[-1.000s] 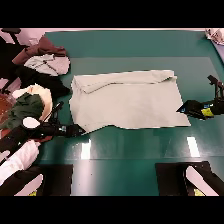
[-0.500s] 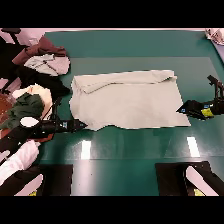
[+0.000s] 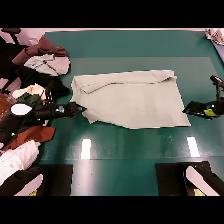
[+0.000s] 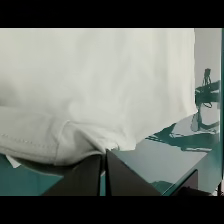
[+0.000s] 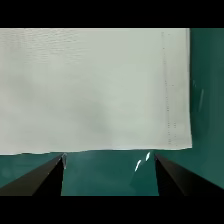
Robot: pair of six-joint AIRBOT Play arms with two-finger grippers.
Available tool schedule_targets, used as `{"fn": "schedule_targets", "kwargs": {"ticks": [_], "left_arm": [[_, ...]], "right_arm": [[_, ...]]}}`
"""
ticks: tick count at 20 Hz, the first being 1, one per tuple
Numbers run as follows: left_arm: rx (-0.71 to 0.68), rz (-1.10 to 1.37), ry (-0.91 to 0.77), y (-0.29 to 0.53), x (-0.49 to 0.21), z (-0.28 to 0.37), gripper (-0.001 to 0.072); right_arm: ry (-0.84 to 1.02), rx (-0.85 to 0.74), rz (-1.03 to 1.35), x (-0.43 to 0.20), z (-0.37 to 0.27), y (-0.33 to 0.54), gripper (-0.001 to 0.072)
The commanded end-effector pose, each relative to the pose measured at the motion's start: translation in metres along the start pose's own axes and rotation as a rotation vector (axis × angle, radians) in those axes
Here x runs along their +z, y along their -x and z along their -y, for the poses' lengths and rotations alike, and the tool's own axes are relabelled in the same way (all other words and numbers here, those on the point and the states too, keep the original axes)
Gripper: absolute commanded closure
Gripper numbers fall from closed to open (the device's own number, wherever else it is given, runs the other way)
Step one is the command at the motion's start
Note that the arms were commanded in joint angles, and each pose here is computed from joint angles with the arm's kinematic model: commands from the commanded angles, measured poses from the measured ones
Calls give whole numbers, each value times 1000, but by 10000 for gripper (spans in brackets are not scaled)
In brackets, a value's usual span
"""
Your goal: Fold the shirts.
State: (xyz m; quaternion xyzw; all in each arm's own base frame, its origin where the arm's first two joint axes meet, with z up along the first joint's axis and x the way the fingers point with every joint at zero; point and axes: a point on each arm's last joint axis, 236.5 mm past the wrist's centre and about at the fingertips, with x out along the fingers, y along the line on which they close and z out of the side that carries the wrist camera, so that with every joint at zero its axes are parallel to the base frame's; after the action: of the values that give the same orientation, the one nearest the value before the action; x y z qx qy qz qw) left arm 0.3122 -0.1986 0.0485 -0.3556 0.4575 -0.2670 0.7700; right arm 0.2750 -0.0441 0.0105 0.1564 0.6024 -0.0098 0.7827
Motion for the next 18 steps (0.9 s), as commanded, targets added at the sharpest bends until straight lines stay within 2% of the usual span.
{"fn": "schedule_targets", "kwargs": {"ticks": [1,6,14,18], "left_arm": [[53,92,39,10,35,6,685],[55,225,35,21,74,17,686],[197,196,126,-19,81,-55,685],[214,242,112,-20,95,-60,684]], "right_arm": [[-32,-58,-52,-1,26,-18,88],[-53,-27,-170,-12,32,-50,87],[-50,-22,-163,-8,33,-55,88],[-44,-13,-186,-13,30,-54,88]]}}
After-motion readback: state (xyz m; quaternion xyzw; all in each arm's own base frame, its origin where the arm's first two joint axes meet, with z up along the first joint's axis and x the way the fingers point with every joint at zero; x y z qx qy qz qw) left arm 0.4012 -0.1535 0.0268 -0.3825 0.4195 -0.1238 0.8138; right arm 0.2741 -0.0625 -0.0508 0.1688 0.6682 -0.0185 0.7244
